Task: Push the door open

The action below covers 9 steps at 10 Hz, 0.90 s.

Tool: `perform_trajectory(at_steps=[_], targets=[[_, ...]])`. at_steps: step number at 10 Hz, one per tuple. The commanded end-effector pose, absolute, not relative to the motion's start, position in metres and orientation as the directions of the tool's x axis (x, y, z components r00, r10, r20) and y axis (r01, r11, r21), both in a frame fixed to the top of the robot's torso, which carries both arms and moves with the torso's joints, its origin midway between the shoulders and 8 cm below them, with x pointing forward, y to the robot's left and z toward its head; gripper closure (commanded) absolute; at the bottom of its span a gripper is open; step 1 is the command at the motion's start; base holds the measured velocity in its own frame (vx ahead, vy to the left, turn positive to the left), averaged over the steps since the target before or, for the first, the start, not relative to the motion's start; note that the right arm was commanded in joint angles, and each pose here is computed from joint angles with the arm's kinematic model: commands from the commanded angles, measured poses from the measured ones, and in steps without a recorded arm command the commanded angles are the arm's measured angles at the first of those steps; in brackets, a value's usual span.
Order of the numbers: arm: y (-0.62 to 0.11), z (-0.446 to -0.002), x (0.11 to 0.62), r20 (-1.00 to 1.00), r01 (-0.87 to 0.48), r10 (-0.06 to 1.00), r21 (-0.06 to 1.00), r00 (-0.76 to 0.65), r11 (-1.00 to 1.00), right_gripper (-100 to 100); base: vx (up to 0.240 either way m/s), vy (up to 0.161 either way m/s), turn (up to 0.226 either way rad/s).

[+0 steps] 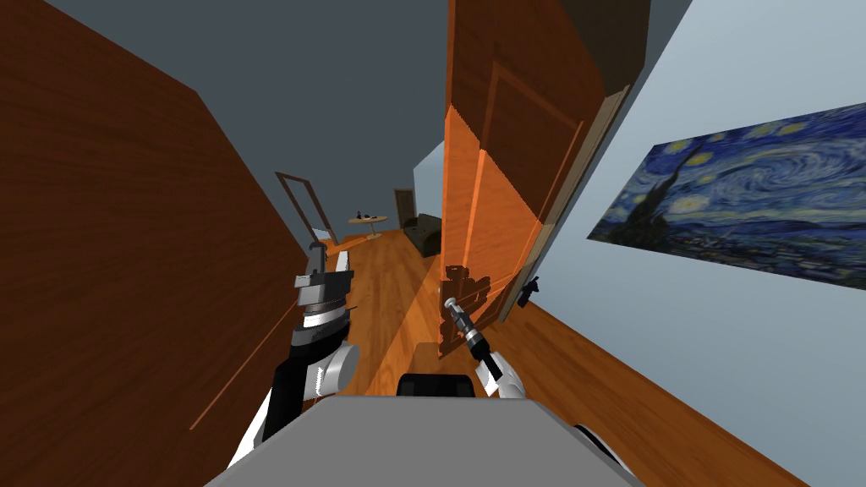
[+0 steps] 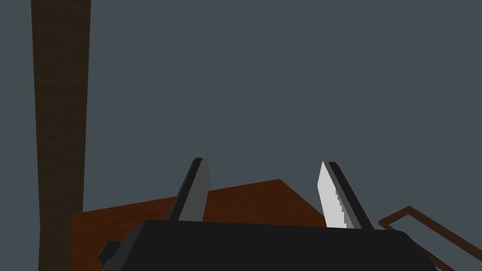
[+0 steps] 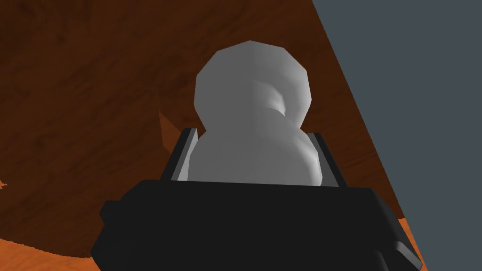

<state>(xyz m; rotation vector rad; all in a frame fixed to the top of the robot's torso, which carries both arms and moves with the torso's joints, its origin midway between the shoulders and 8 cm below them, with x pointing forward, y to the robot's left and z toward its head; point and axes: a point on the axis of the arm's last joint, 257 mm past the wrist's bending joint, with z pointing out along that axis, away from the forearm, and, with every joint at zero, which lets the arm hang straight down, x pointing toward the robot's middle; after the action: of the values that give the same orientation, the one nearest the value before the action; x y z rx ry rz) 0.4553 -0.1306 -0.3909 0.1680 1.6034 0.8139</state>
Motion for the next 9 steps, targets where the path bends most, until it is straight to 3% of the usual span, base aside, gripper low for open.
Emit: perform_trajectory(at_steps=[1, 9], targets=[[-0.1348, -0.3864, 0.4608, -0.789, -0.326, 0.573, 0.614, -0.222, 0.719, 100, 0.044, 0.022, -0.023], [-0.1349, -0.3855, 0.4644, -0.619, -0.255, 0.735, 0.785, -0.278, 0.564, 100, 0.041, 0.022, -0.029]])
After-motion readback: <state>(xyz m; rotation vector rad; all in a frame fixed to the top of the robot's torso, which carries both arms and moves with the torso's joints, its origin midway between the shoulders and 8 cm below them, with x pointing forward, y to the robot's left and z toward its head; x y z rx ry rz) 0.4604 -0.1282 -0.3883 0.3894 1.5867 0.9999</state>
